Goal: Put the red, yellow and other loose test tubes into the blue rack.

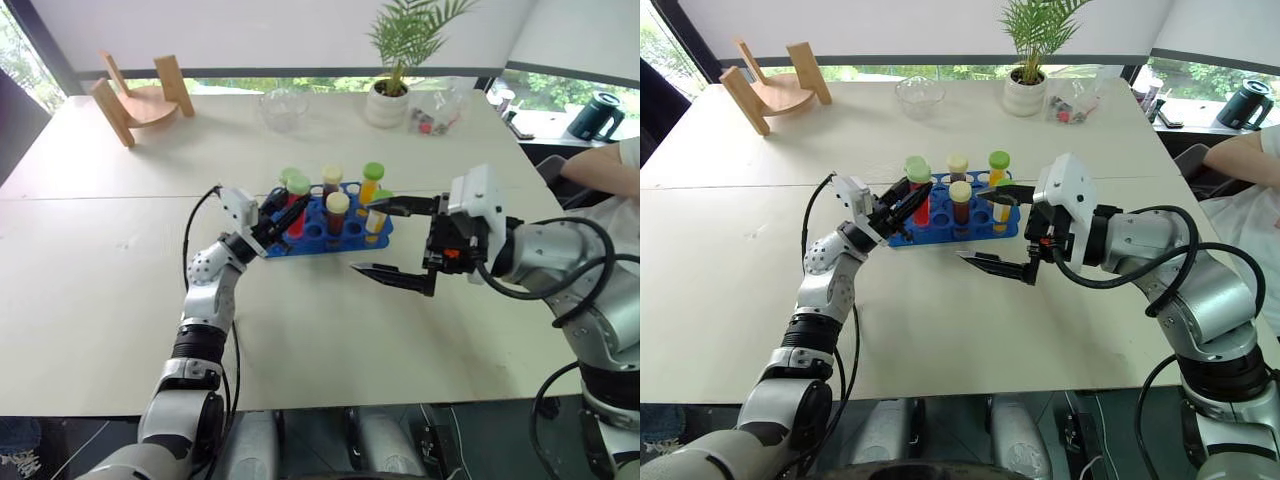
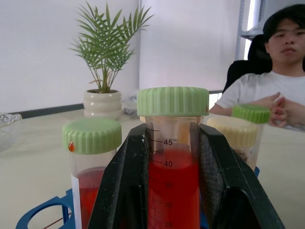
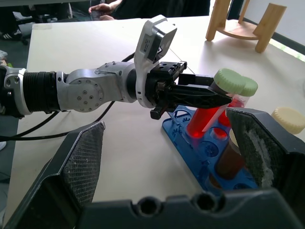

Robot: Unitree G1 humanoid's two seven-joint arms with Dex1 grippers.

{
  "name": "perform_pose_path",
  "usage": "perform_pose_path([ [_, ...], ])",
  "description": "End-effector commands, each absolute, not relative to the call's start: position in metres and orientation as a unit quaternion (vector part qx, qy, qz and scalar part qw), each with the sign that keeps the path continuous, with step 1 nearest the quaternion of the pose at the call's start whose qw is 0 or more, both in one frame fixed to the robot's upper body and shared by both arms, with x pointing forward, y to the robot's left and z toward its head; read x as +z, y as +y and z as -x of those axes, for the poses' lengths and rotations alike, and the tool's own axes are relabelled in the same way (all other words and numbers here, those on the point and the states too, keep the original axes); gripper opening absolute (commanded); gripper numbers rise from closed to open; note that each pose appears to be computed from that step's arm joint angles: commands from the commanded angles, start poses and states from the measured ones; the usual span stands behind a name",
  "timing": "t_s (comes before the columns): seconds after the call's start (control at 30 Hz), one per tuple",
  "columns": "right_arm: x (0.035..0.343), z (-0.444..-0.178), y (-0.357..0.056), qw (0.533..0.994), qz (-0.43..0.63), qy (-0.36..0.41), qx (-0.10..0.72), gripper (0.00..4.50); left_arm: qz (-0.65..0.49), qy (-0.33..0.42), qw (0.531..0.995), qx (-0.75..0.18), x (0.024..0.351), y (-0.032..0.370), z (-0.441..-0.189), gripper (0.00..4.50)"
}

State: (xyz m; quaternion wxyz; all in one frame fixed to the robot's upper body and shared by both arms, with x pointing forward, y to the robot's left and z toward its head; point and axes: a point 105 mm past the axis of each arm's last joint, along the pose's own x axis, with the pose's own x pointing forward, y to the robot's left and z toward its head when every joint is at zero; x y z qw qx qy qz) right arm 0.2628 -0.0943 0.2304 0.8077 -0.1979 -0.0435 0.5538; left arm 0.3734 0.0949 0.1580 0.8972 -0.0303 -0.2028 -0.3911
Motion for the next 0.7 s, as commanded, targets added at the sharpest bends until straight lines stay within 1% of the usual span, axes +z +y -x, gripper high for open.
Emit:
perform_pose_path([
  [0.03, 0.240, -0.256, -0.094, 0.804, 0.206, -0.066, 0.553, 4.50, 0.003, -0.209, 0.897, -0.389, 0.161, 0.097, -0.375, 1.29],
  [0.07, 0.240, -0.256, -0.094, 0.805, 0.205, -0.065, 0.553, 4.50, 0.000, -0.203, 0.900, -0.385, 0.158, 0.100, -0.376, 1.87],
  [0.1, 0.239, -0.256, -0.094, 0.806, 0.205, -0.064, 0.552, 4.50, -0.001, -0.197, 0.901, -0.386, 0.155, 0.102, -0.376, 2.31],
  [0.13, 0.238, -0.256, -0.094, 0.807, 0.205, -0.063, 0.551, 4.50, -0.004, -0.195, 0.902, -0.385, 0.155, 0.105, -0.375, 2.87],
  [0.2, 0.236, -0.256, -0.095, 0.809, 0.202, -0.059, 0.548, 4.50, -0.029, -0.194, 0.901, -0.388, 0.158, 0.111, -0.371, 3.83],
  [0.23, 0.235, -0.256, -0.097, 0.812, 0.200, -0.056, 0.545, 4.50, -0.047, -0.186, 0.899, -0.393, 0.161, 0.115, -0.369, 4.47],
  [0.27, 0.233, -0.256, -0.098, 0.815, 0.198, -0.053, 0.542, 4.50, -0.064, -0.183, 0.896, -0.400, 0.165, 0.118, -0.365, 4.47],
  [0.33, 0.229, -0.258, -0.103, 0.823, 0.195, -0.045, 0.532, 4.50, -0.081, -0.150, 0.892, -0.418, 0.169, 0.131, -0.354, 4.47],
  [0.4, 0.224, -0.259, -0.109, 0.831, 0.191, -0.035, 0.521, 4.50, -0.079, -0.096, 0.893, -0.433, 0.173, 0.145, -0.340, 4.47],
  [0.57, 0.212, -0.264, -0.131, 0.857, 0.185, -0.009, 0.481, 4.50, -0.080, 0.023, 0.877, -0.473, 0.179, 0.178, -0.291, 4.47],
  [0.67, 0.209, -0.268, -0.143, 0.868, 0.181, 0.000, 0.463, 4.50, -0.107, 0.082, 0.873, -0.469, 0.177, 0.191, -0.272, 4.47],
  [0.7, 0.210, -0.269, -0.146, 0.870, 0.182, 0.001, 0.459, 4.50, -0.111, 0.088, 0.871, -0.470, 0.179, 0.193, -0.268, 4.47],
])
